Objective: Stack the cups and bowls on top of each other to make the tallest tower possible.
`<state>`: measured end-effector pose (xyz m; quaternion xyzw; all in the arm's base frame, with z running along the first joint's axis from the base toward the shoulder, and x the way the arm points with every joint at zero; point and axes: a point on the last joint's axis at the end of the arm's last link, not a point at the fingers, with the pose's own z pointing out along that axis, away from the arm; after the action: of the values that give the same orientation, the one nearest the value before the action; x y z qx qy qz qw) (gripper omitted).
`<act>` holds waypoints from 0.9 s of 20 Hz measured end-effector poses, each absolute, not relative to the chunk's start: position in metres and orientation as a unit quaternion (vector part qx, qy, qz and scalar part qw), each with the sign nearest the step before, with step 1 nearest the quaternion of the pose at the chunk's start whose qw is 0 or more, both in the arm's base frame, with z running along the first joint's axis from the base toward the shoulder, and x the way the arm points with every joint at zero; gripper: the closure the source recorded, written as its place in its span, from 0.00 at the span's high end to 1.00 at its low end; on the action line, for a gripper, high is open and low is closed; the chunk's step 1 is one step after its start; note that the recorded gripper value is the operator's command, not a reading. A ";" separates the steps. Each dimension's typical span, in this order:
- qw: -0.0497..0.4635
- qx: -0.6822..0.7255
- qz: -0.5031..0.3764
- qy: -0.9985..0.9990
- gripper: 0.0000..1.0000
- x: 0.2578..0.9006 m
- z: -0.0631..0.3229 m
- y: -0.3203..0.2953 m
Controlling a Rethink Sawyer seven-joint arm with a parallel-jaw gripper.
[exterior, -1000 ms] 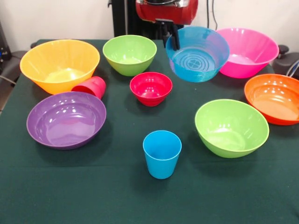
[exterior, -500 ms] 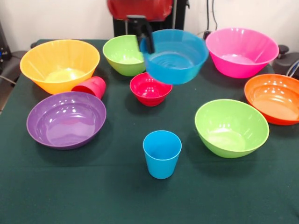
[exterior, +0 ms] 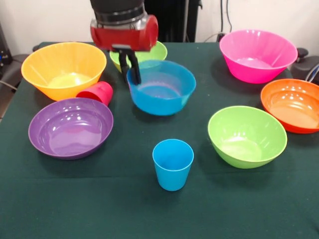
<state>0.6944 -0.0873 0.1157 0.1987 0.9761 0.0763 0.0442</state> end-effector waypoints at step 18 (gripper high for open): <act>0.065 0.176 0.125 0.974 0.00 0.737 0.089 -0.052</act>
<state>0.7371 -0.0522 0.0895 0.1758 0.9743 0.1249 0.0646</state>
